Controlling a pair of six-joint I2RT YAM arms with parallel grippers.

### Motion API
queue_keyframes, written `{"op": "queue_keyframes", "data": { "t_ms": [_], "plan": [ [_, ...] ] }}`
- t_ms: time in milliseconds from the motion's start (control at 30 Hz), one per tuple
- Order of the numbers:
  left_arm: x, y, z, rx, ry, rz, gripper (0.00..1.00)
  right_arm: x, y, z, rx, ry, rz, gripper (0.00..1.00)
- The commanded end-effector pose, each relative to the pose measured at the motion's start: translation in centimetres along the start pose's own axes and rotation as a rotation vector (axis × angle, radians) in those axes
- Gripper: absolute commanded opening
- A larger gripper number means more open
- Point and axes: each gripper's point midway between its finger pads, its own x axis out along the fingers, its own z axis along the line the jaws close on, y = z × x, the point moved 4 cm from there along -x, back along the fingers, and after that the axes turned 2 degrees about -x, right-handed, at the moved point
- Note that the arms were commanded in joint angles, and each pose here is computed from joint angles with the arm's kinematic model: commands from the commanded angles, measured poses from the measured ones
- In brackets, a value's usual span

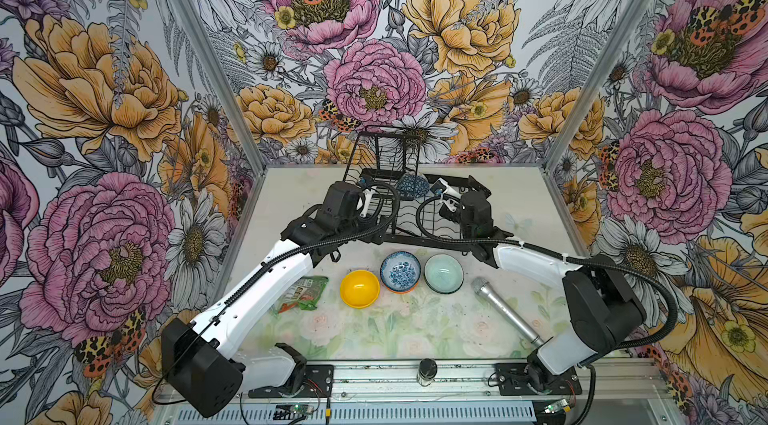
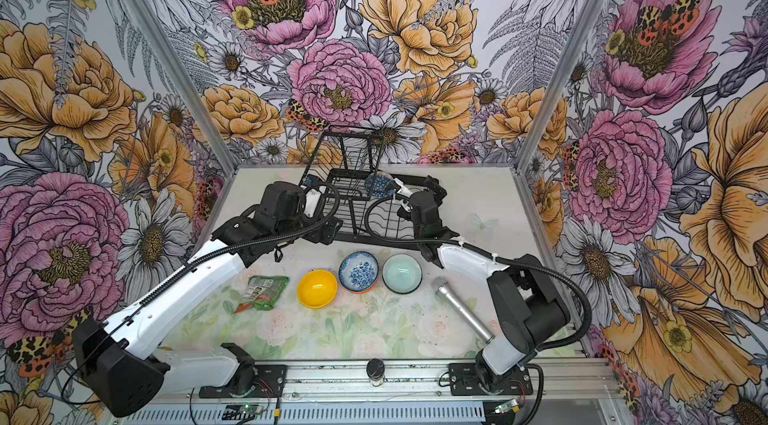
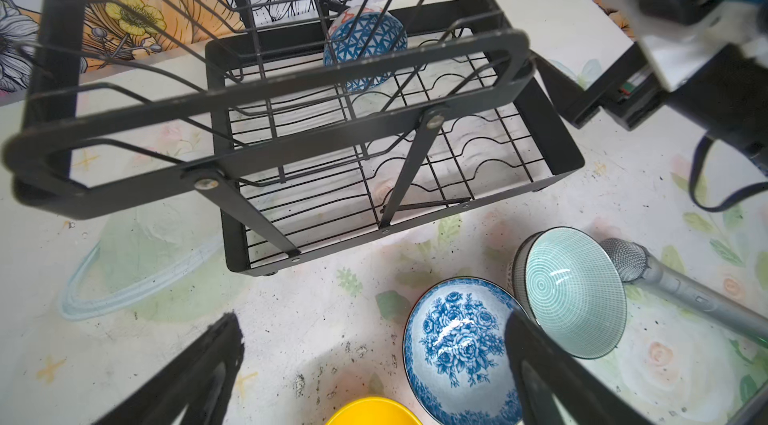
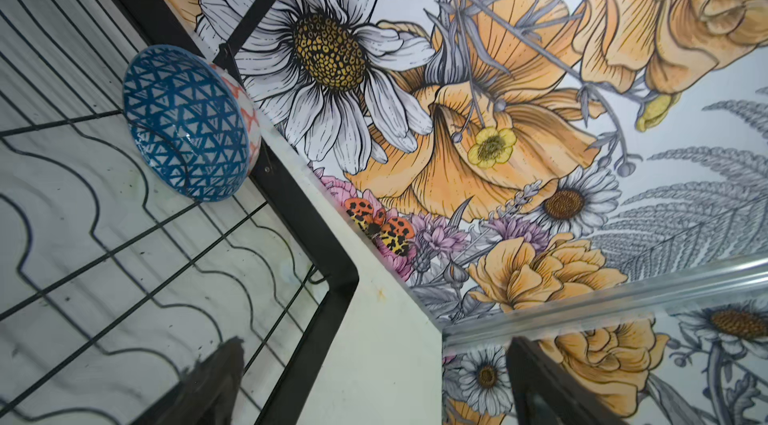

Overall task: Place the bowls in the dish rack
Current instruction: 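Open and withdraw the right gripper while the left gripper moves toward the yellow bowl, then lower the left gripper onto the yellow bowl rim and close it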

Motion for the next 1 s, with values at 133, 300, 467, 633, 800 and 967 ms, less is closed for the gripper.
{"op": "queue_keyframes", "data": {
  "t_ms": [133,300,467,633,800,967],
  "plan": [
    [-1.5,0.4,0.9,-0.047,-0.023,-0.048,0.99,-5.5,0.8,-0.1,0.344,-0.227,0.261,0.99],
    [-1.6,2.1,0.8,-0.068,0.010,-0.012,0.99,-7.8,0.9,-0.3,0.445,-0.311,0.324,0.99],
    [-1.3,4.5,0.9,-0.101,0.018,0.046,0.99,-9.2,0.4,-1.1,0.488,-0.347,0.355,0.99],
    [-0.2,7.3,1.0,-0.159,0.022,0.118,0.99,-9.3,0.1,-1.2,0.492,-0.357,0.356,1.00],
    [1.1,11.2,2.5,-0.289,-0.074,0.202,0.99,-9.0,0.5,-0.7,0.485,-0.364,0.374,1.00],
    [1.8,14.4,3.5,-0.379,-0.143,0.266,0.98,-8.6,0.8,-0.1,0.475,-0.375,0.389,0.99]
  ]
}}
